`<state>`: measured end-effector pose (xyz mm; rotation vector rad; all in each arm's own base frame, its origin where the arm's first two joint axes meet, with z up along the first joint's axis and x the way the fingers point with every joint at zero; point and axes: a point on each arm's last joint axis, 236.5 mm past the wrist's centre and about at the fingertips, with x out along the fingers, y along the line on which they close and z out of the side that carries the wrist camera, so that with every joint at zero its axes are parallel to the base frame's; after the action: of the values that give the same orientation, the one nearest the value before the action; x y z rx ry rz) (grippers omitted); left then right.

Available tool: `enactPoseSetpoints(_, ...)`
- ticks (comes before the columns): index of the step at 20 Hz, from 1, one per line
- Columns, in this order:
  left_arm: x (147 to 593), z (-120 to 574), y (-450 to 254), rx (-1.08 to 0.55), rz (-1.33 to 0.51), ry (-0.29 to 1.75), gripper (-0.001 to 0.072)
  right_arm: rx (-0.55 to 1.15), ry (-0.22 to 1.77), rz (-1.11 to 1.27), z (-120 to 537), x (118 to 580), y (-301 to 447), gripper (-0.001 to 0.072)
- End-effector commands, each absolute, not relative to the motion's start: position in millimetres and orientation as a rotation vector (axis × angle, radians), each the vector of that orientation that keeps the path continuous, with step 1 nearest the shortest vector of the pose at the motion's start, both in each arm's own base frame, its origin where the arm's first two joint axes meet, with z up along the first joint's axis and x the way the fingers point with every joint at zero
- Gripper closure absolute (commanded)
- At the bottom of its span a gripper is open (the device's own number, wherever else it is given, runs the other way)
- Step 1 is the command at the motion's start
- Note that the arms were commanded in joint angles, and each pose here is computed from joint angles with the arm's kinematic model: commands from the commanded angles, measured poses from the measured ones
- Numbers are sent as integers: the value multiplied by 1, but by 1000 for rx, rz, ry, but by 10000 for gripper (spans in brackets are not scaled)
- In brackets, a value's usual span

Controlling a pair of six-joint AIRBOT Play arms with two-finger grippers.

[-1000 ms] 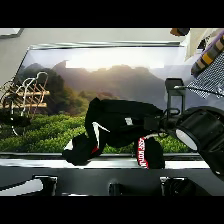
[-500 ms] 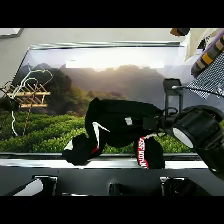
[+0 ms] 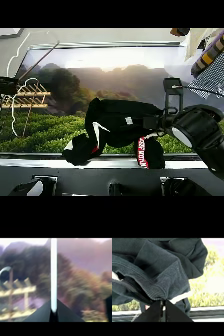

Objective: Fold the clothes and pants, and hang the long-sleeved shirts on hangers.

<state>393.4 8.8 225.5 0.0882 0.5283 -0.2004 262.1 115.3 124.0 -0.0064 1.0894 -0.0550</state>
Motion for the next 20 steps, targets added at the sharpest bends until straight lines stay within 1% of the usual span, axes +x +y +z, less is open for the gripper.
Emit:
enactPoseSetpoints(1, 361, 234, -50, 47, -363, 518, 673, -23, 1071, -78, 126, 266, 109, 662)
enactPoseSetpoints(2, 347, 226, -65, 55, -414, 516, 674, -26, 1062, -89, 128, 268, 106, 662)
enactPoseSetpoints(4, 310, 196, -98, 157, -562, 523, 674, -37, 1042, -118, 130, 273, 100, 662)
enactPoseSetpoints(5, 290, 180, -113, 174, -633, 538, 673, -49, 1041, -130, 128, 275, 98, 662)
enactPoseSetpoints(7, 255, 162, -135, 152, -724, 544, 673, -69, 1056, -145, 121, 278, 99, 662)
enactPoseSetpoints(9, 232, 160, -148, 132, -768, 504, 673, -69, 1078, -169, 112, 281, 101, 662)
enactPoseSetpoints(12, 208, 166, -152, 127, -778, 473, 672, -59, 1088, -218, 104, 286, 100, 663)
enactPoseSetpoints(16, 160, 151, -166, 143, -910, 580, 672, -34, 1058, -294, 106, 290, 90, 663)
enactPoseSetpoints(20, 137, 159, -175, 117, -962, 566, 672, -7, 1037, -346, 108, 292, 84, 663)
